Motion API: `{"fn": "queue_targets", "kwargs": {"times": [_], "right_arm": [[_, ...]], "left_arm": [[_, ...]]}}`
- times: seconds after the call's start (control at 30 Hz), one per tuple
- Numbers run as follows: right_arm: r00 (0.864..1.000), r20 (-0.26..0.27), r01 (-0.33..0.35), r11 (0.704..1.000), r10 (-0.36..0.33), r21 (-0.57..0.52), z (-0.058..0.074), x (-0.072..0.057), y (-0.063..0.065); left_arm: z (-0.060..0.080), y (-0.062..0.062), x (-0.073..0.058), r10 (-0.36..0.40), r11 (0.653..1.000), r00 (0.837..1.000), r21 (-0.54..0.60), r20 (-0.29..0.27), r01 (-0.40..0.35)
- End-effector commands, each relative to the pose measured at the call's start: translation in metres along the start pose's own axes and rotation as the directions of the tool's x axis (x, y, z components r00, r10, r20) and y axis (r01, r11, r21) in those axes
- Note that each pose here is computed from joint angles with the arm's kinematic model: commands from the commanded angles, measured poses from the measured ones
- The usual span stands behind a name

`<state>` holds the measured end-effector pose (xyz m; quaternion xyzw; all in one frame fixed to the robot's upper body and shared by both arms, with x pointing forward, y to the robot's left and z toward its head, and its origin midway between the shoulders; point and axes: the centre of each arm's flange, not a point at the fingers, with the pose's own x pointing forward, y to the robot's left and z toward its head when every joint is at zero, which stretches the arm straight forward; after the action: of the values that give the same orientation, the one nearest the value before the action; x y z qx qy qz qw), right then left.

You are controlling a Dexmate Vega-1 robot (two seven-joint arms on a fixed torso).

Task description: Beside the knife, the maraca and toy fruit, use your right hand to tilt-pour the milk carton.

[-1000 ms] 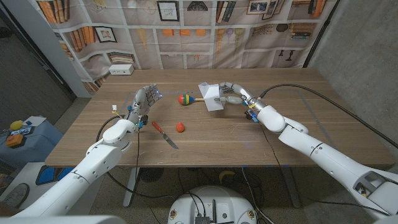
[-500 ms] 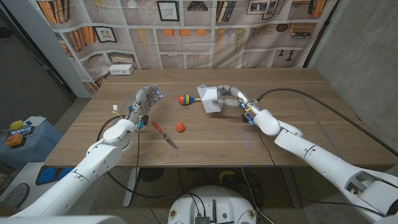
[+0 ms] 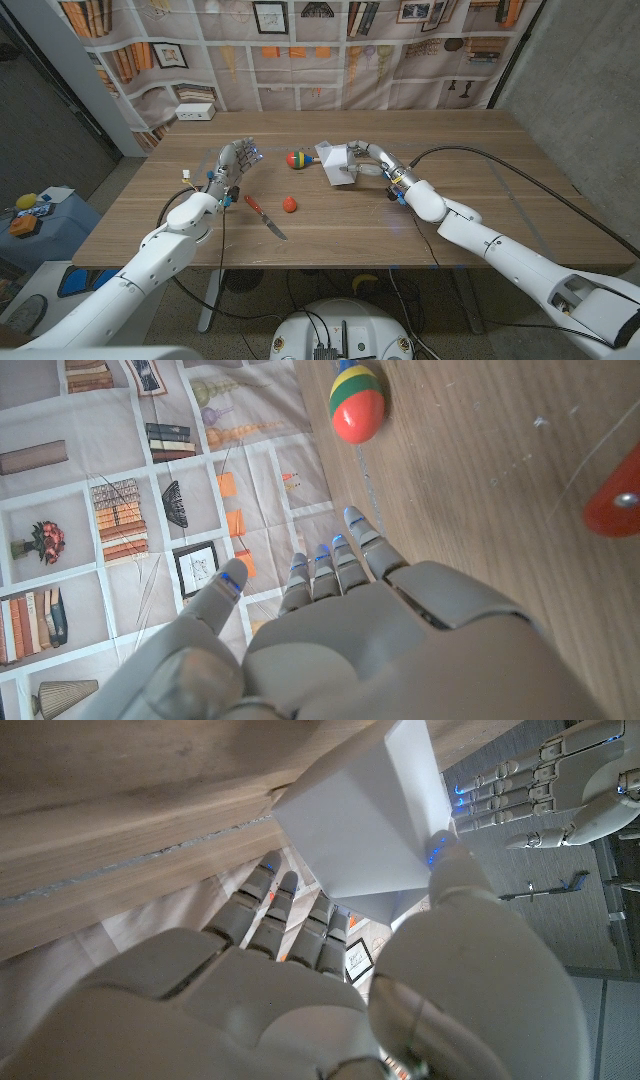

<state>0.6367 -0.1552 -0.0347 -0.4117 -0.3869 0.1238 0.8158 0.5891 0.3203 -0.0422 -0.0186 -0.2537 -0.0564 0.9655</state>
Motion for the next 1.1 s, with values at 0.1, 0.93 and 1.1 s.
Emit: {"fn": "queue_targets", "kwargs": {"times": [0.1,0.93,1.1], "right_arm": [[1.0,-0.009,-0.026,1.0,0.026,0.003,-0.0085,0.0018,0.0089],[0.995,-0.03,-0.091,0.996,0.091,0.015,-0.016,-0.0067,0.0075],[0.994,-0.031,-0.107,0.994,0.108,0.015,-0.0163,-0.0077,0.0054]], "left_arm": [[-0.0037,-0.0025,0.0006,-0.004,1.0,1.0,-0.008,-0.014,0.004],[-0.0047,-0.0052,0.0023,-0.018,1.0,1.0,-0.008,-0.023,0.018],[-0.0045,-0.0059,0.0038,-0.021,1.0,0.999,-0.009,-0.027,0.021]]}}
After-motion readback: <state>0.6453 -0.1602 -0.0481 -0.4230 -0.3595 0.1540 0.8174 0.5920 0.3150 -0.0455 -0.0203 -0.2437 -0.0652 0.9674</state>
